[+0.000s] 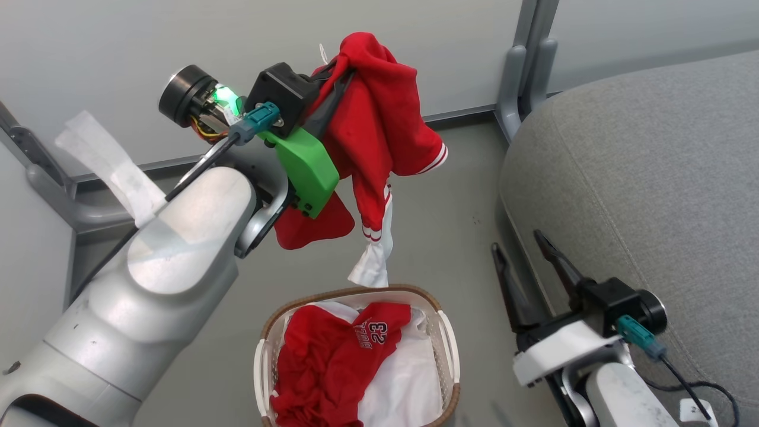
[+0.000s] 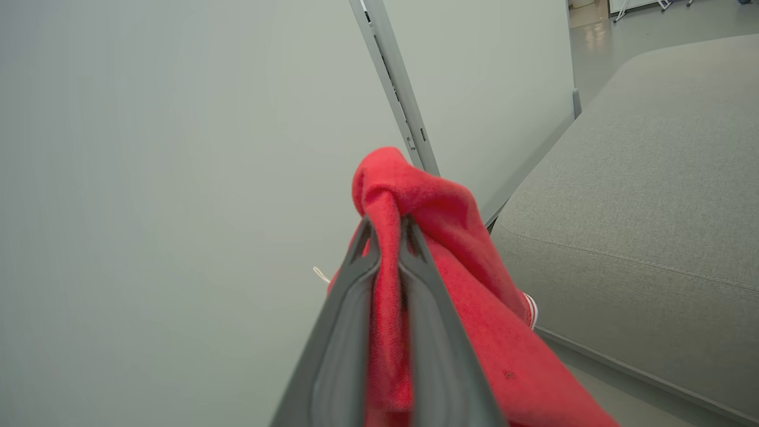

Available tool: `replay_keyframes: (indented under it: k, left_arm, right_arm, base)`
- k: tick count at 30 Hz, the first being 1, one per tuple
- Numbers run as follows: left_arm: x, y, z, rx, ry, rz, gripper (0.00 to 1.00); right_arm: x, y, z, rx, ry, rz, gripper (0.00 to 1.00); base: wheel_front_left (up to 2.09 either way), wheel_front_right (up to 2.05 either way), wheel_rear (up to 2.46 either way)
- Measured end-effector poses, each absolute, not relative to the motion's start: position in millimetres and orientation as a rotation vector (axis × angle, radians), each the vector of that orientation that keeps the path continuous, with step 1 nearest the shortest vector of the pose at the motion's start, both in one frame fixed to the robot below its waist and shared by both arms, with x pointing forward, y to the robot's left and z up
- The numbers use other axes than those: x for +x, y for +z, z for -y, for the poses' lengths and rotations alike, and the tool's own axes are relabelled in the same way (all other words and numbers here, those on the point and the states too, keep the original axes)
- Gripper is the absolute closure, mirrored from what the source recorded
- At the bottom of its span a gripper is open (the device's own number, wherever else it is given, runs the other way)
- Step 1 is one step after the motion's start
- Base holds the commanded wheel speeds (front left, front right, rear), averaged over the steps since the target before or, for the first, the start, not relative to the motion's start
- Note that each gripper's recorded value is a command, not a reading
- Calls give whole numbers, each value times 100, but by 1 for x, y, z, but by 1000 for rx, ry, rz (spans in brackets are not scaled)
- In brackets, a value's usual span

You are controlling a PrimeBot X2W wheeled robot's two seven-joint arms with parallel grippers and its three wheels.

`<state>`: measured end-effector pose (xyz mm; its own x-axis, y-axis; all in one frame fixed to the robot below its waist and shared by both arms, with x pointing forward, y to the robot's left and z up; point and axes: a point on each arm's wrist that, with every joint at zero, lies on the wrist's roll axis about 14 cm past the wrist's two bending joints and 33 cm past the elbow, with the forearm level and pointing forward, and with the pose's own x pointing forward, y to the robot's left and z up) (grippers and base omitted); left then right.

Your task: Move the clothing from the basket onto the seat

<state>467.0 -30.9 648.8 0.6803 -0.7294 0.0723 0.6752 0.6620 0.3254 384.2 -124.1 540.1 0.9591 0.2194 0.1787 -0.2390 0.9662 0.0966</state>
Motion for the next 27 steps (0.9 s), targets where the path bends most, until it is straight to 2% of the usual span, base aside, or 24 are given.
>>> replay_keyframes:
  k: [12, 19, 27]
  left_arm:
    - [454, 662, 56, 255, -822, 224, 100]
    - [442, 664, 65, 244, -842, 221, 100]
    - [428, 672, 72, 230, -853, 235, 100]
  right_arm:
    - [388, 609, 32, 176, 541, 322, 0]
    - [400, 587, 20, 110, 572, 242, 0]
    - [421, 592, 17, 70, 576, 236, 0]
  base:
    - [0, 0, 0]
    - [0, 0, 0]
    - [0, 0, 0]
